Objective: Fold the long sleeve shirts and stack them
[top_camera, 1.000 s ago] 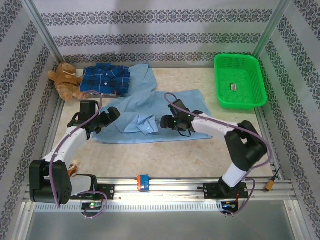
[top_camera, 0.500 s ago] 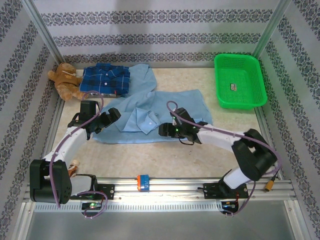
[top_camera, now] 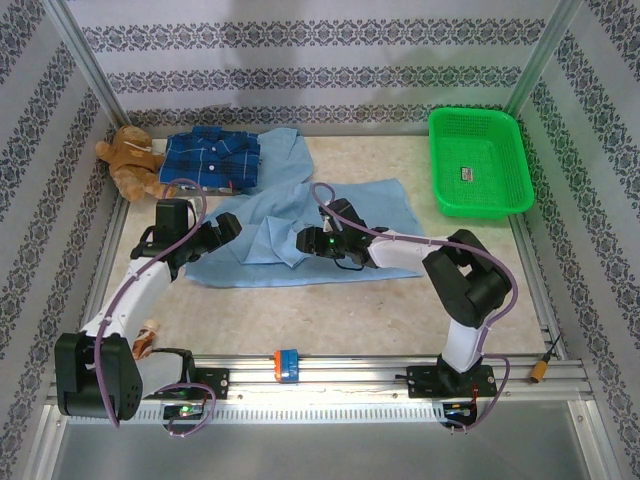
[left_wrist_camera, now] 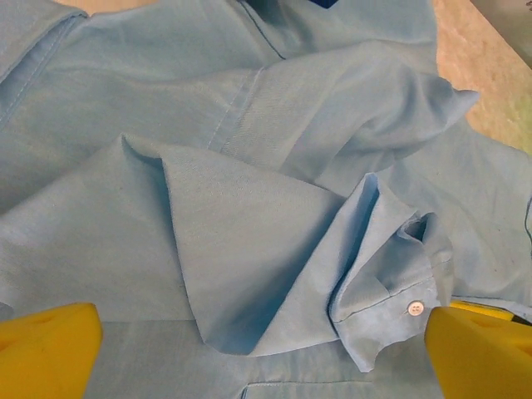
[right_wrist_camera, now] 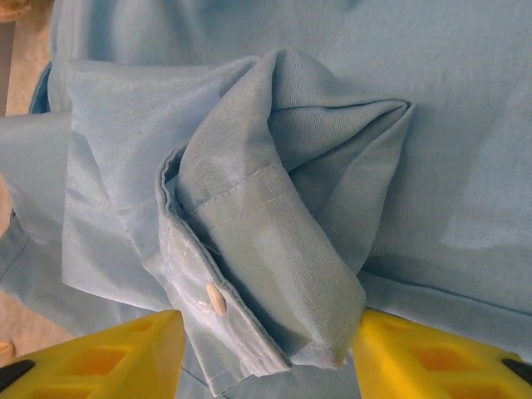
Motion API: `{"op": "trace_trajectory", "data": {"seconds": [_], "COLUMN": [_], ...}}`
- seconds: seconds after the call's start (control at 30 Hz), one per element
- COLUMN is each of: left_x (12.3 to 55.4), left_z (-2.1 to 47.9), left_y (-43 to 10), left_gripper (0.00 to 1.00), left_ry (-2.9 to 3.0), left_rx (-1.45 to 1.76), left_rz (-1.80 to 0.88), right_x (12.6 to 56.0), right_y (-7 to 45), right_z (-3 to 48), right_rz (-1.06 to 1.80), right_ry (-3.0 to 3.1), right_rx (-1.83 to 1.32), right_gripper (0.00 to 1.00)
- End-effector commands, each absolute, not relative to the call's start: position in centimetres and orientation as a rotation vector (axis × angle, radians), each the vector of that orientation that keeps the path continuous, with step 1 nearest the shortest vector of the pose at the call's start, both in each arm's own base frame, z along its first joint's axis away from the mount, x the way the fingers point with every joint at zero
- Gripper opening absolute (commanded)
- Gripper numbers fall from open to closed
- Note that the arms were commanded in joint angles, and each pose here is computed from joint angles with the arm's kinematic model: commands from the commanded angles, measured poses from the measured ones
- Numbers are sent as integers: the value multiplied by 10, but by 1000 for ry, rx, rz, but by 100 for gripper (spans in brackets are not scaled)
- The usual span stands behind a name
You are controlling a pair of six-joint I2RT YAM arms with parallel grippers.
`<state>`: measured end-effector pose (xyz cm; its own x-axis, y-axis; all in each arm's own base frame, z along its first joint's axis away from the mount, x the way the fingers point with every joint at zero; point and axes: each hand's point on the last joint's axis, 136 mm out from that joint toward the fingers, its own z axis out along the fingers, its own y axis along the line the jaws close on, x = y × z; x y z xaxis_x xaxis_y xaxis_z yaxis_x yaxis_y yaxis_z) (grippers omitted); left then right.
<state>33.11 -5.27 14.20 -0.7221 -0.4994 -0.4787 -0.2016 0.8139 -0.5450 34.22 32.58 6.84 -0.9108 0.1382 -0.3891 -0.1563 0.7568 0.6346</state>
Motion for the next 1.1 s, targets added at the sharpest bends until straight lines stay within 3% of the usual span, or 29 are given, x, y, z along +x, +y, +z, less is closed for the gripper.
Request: {"op": "trace_trajectory", "data": {"seconds": [0.0,0.27,0.53,0.73,0.87,1.07], "left_x": [334,334,337,338,336,339], "left_z": [160,160,161,161,161,162], "left_y": [-57,-56,-56,-56,-55,-54], "left_gripper": [100,100,100,100,100,100], "left_ry": [2335,2330,2327,2327,2329,2317], "left_rx": [-436,-448,-452,-454,-455,-466], "left_rz": [-611,-606,-609,-610,-599,-596], "right_x": [349,343,352,357,357,349], "right_y": [329,312,306,315,316,317], "right_z": [73,67,68,65,70,78], "right_rz": [1000,935,917,934,952,980], "right_ry": [2525,2568,2557,2566,2559,2569], "right_rx": [4,37,54,29,24,-7], "right_gripper": [53,46,53,48,37,2]}}
